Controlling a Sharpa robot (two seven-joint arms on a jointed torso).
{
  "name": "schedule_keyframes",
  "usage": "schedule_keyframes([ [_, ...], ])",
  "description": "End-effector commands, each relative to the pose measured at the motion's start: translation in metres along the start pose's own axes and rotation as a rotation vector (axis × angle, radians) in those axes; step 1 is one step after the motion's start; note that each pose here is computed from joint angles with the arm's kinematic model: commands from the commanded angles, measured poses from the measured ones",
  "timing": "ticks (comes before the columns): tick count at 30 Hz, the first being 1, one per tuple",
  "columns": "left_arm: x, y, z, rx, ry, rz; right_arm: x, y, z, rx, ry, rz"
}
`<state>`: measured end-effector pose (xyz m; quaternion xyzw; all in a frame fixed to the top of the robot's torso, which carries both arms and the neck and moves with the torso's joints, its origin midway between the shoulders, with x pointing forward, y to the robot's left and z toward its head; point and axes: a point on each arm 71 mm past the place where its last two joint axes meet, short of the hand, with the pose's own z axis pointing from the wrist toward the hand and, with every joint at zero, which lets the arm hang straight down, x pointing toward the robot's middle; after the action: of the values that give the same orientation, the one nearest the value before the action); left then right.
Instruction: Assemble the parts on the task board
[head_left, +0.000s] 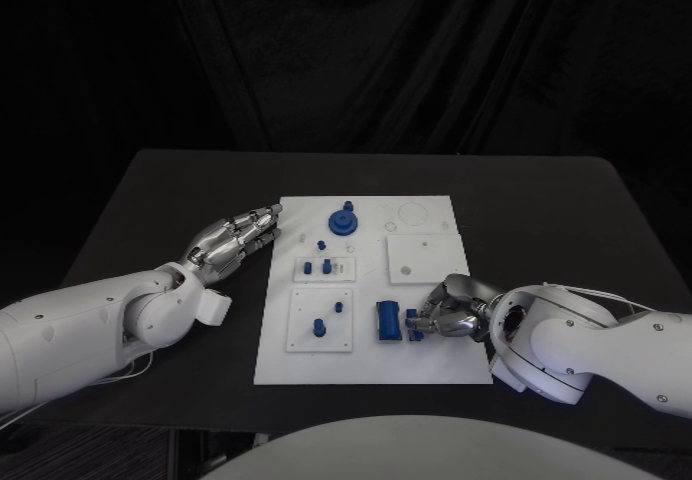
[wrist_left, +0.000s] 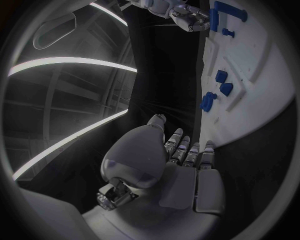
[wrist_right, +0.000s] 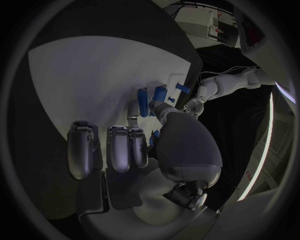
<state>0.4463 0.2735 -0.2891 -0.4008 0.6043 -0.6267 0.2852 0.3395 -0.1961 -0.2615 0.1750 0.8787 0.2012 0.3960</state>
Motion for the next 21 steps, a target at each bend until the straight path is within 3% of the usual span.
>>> schedule_keyframes([
  [1,0.0023,0.0,0.0006,0.01,0.011,-0.013,0.0012,-0.0011,0.0002,0.009,0.015,-0.019],
  [13,0.0022,0.0001,0.0007,0.009,0.012,-0.014,0.0,-0.0031,0.0003,0.015,0.012,-0.018],
  [21,0.0022,0.0002,0.0005,0.01,0.012,-0.014,-0.0032,-0.0032,-0.003,-0.028,-0.016,0.003],
])
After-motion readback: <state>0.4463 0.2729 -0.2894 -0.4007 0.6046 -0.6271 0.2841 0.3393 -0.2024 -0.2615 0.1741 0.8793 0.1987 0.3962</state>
